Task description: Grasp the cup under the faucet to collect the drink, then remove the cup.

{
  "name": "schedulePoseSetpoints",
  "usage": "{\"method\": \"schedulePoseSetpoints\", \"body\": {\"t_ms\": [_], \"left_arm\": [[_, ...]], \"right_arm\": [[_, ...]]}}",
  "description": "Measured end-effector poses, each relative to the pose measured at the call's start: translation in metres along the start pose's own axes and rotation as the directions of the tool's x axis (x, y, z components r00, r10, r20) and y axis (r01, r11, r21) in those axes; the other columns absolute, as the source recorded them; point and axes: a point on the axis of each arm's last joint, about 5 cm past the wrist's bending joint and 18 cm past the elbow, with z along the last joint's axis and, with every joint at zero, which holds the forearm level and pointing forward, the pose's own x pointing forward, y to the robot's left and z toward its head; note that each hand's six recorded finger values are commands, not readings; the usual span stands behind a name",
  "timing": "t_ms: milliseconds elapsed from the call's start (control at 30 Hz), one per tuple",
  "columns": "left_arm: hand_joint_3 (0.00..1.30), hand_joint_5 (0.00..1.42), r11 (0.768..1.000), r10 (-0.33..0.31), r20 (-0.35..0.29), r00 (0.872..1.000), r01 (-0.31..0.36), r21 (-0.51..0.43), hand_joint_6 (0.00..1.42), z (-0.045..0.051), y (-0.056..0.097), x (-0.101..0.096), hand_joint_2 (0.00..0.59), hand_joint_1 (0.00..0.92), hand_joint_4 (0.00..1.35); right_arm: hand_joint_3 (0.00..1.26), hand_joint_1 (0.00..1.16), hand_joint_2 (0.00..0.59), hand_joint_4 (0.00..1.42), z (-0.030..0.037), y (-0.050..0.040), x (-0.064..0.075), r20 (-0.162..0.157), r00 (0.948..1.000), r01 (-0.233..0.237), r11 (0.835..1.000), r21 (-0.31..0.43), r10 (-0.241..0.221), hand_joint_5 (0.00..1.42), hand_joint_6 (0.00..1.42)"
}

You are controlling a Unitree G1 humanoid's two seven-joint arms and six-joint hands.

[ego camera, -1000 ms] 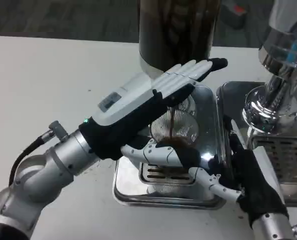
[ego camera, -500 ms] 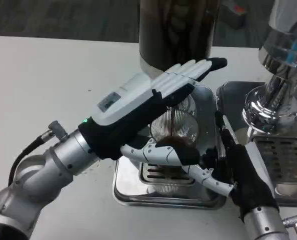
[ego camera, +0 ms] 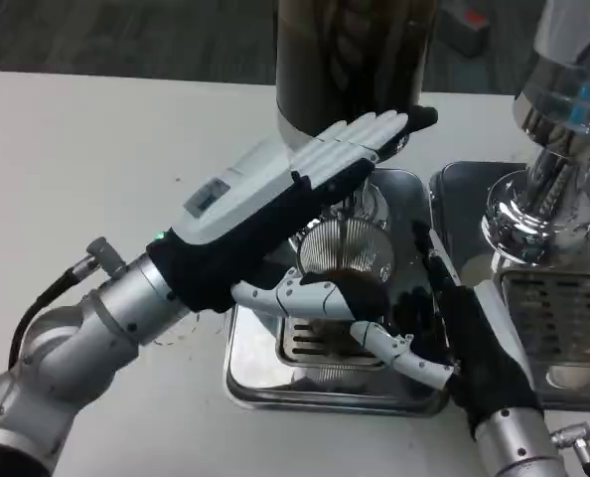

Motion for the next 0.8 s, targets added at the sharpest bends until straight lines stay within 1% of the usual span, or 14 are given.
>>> {"method": "schedulePoseSetpoints", "body": {"t_ms": [167, 233, 267, 400, 467, 500, 567, 633, 700, 767, 800], "left_arm": [[0.00, 0.00, 1.000, 0.016, -0.008, 1.000, -0.016, 0.009, 0.00, -0.0002, 0.000, -0.001, 0.131, 0.000, 0.00], [0.00, 0.00, 0.999, 0.045, -0.026, 0.999, -0.045, 0.013, 0.00, -0.0006, 0.002, -0.004, 0.133, 0.000, 0.00], [0.00, 0.00, 0.998, 0.069, -0.045, 0.997, -0.068, 0.015, 0.00, -0.0011, 0.002, -0.008, 0.134, 0.000, 0.00], [0.00, 0.00, 0.992, 0.121, -0.077, 0.990, -0.119, 0.029, 0.00, -0.0012, 0.005, -0.019, 0.136, 0.000, 0.00], [0.00, 0.00, 0.986, 0.164, -0.097, 0.982, -0.161, 0.038, 0.00, -0.0019, 0.010, -0.025, 0.136, 0.000, 0.00], [0.00, 0.00, 0.982, 0.190, -0.108, 0.976, -0.187, 0.039, 0.00, -0.0028, 0.013, -0.029, 0.136, 0.000, 0.00], [0.00, 0.00, 0.969, 0.245, -0.137, 0.960, -0.242, 0.040, 0.00, -0.0055, 0.020, -0.037, 0.143, 0.000, 0.00], [0.00, 0.00, 0.961, 0.275, -0.157, 0.949, -0.271, 0.045, 0.00, -0.0067, 0.022, -0.043, 0.145, 0.000, 0.00], [0.00, 0.01, 0.948, 0.319, -0.198, 0.927, -0.314, 0.056, 0.00, -0.0076, 0.021, -0.054, 0.146, 0.000, 0.00], [0.00, 0.01, 0.931, 0.365, -0.234, 0.901, -0.359, 0.069, 0.00, -0.0074, 0.018, -0.065, 0.147, 0.000, 0.00], [0.00, 0.01, 0.918, 0.396, -0.255, 0.882, -0.390, 0.078, 0.00, -0.0072, 0.016, -0.071, 0.147, 0.000, 0.00]], "right_arm": [[0.00, 0.71, 0.183, 0.00, 0.0004, 0.0005, 0.001, 0.009, 1.0000, -0.003, 1.000, 0.003, 0.003, 0.00, 0.00], [0.00, 0.71, 0.184, 0.00, 0.0004, 0.0008, 0.001, 0.009, 1.0000, -0.003, 1.000, 0.005, 0.003, 0.00, 0.00], [0.00, 0.71, 0.185, 0.00, 0.0004, 0.0009, 0.001, 0.010, 1.0000, -0.003, 1.000, 0.006, 0.002, 0.00, 0.00], [0.00, 0.71, 0.186, 0.00, 0.0002, 0.0009, 0.000, 0.010, 0.9999, -0.002, 1.000, 0.008, 0.002, 0.00, 0.00], [0.00, 0.71, 0.186, 0.00, 0.0001, 0.0012, 0.000, 0.009, 1.0000, -0.002, 1.000, 0.012, 0.002, 0.00, 0.00], [0.00, 0.71, 0.186, 0.00, -0.0001, 0.0012, 0.000, 0.008, 1.0000, -0.002, 1.000, 0.013, 0.002, 0.00, 0.00], [0.00, 0.71, 0.187, 0.00, -0.0003, 0.0012, 0.000, 0.009, 1.0000, -0.002, 1.000, 0.014, 0.001, 0.00, 0.00], [0.00, 0.71, 0.187, 0.00, -0.0001, 0.0014, 0.000, 0.010, 1.0000, -0.002, 1.000, 0.016, 0.002, 0.00, 0.00], [0.00, 0.71, 0.187, 0.00, 0.0002, 0.0018, 0.000, 0.013, 0.9999, -0.002, 1.000, 0.018, 0.002, 0.00, 0.00], [0.00, 0.71, 0.187, 0.00, 0.0002, 0.0017, 0.000, 0.014, 0.9999, -0.001, 1.000, 0.022, 0.001, 0.00, 0.00], [0.00, 0.71, 0.187, 0.00, 0.0001, 0.0019, 0.000, 0.016, 0.9999, -0.001, 1.000, 0.025, 0.001, 0.00, 0.00]]}}
